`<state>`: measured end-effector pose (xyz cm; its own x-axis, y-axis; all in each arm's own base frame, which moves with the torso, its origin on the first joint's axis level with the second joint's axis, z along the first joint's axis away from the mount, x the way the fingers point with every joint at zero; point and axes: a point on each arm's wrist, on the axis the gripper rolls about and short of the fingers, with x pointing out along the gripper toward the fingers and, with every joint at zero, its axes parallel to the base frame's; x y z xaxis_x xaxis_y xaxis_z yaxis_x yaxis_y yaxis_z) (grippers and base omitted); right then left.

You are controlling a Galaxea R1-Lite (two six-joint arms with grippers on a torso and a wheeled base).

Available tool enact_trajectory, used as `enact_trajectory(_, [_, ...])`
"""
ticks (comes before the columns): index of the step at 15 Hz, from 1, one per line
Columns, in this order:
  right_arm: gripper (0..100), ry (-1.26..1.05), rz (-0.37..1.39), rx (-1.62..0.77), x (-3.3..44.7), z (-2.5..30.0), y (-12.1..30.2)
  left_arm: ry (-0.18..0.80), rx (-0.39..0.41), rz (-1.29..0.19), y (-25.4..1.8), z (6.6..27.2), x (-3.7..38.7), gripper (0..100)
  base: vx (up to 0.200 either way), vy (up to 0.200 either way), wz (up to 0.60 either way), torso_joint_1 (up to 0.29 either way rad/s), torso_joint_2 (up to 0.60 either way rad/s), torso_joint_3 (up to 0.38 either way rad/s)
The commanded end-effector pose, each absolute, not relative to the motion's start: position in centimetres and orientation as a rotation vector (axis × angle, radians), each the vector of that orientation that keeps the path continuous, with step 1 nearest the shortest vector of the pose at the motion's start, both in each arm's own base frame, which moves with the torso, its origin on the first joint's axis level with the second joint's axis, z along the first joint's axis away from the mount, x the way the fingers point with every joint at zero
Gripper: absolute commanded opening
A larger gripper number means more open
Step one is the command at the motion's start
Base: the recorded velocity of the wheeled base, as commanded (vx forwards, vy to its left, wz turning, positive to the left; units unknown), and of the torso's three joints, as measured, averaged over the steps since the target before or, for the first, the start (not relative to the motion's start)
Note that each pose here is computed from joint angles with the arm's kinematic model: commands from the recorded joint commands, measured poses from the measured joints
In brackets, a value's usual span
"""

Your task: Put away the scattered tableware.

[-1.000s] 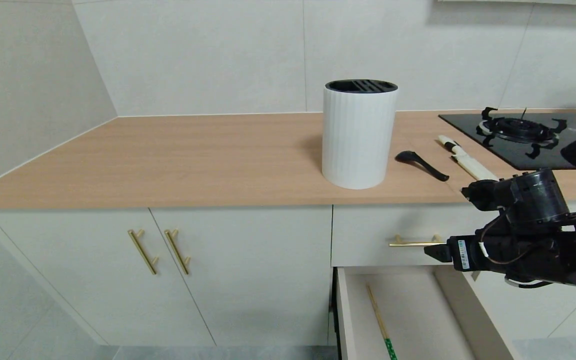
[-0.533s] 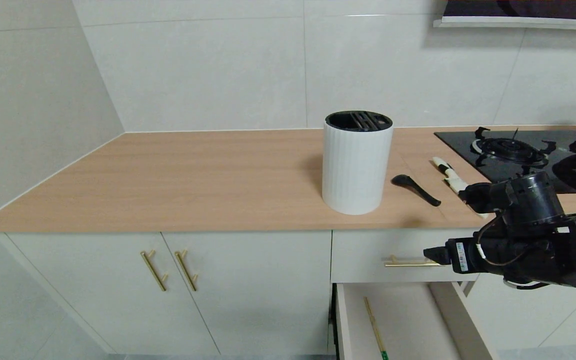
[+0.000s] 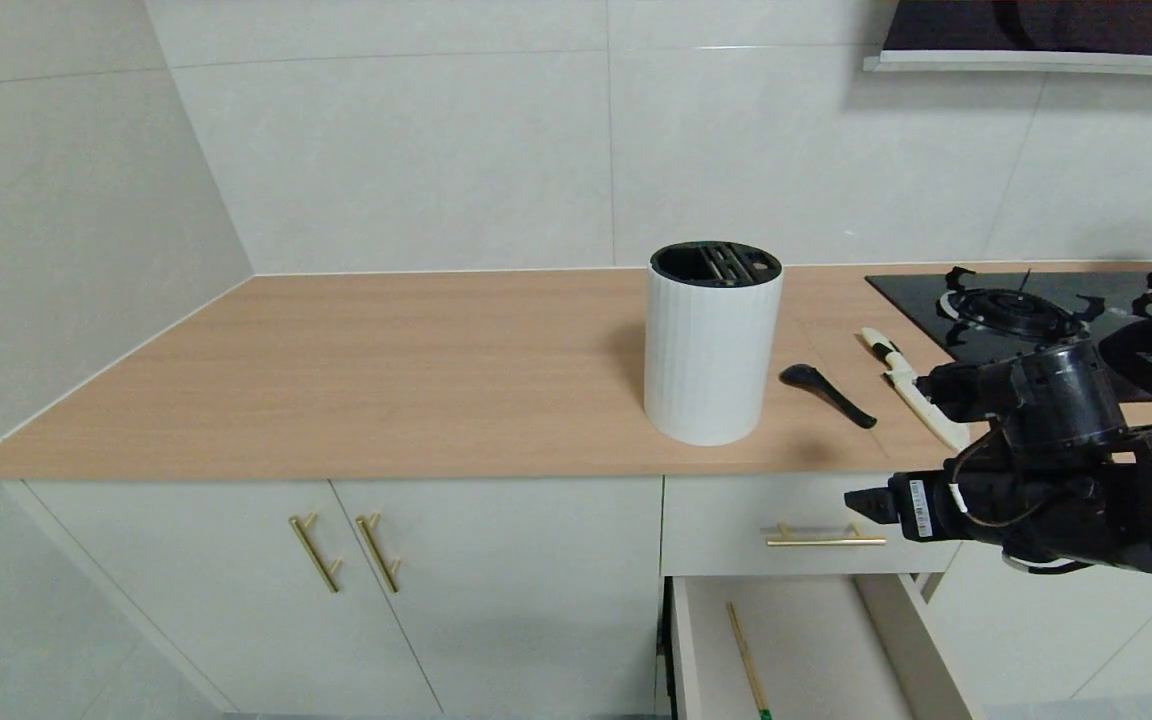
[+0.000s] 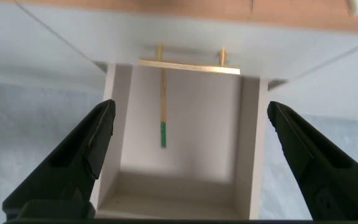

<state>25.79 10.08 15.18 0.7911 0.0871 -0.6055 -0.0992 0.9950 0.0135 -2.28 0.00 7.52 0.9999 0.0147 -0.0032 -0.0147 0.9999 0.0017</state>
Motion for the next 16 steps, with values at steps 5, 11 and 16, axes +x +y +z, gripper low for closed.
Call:
enact_trajectory(5, [100,0.460,0.023,0.038,29.2,17.1,8.9,0.005,0.002,0.015,0.0,7.5,-2.3,100,0.000,0.000,0.00,0.000,0.00,0.000])
enact_trajectory(11, [100,0.368,0.017,0.005,36.0,18.5,8.1,0.005,0.002,0.015,0.0,7.5,-2.3,100,0.000,0.000,0.00,0.000,0.00,0.000])
enact_trajectory(16, [100,0.363,0.241,0.006,39.3,17.8,6.4,0.005,0.002,0.015,0.0,7.5,-2.3,100,0.000,0.000,0.00,0.000,0.00,0.000])
